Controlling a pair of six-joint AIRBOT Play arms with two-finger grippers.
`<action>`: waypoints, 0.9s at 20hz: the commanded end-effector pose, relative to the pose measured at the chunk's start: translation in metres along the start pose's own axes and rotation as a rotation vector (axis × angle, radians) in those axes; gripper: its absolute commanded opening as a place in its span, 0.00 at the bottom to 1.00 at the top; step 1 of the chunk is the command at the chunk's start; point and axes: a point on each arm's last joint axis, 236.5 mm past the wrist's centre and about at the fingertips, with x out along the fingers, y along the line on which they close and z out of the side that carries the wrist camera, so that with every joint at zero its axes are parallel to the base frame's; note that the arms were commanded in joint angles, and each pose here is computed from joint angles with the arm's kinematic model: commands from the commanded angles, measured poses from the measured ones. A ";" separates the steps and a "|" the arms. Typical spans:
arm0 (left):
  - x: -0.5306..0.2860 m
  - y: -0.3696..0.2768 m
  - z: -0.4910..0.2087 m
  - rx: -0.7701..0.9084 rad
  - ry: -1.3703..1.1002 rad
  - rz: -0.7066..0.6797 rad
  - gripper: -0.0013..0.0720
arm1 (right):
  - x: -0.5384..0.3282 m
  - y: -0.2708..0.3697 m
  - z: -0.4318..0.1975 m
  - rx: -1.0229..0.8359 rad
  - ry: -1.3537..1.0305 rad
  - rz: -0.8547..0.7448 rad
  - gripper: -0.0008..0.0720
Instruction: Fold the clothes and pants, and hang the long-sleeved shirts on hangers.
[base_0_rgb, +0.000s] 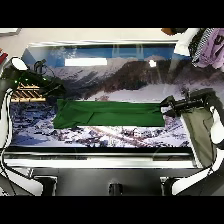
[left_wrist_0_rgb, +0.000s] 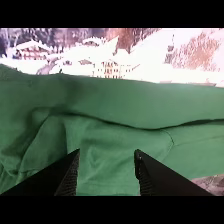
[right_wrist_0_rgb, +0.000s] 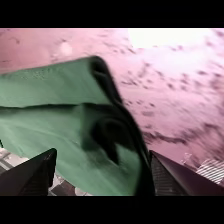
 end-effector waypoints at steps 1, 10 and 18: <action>0.000 0.000 0.005 -0.001 -0.020 -0.001 0.57 | 0.019 0.004 0.000 -0.030 -0.002 -0.066 0.91; 0.002 -0.009 -0.002 0.006 0.005 -0.022 0.29 | 0.008 -0.003 -0.011 -0.085 -0.006 -0.255 0.05; 0.114 -0.158 -0.057 0.049 0.153 -0.209 0.06 | -0.098 0.055 -0.033 -0.098 -0.187 -0.366 0.05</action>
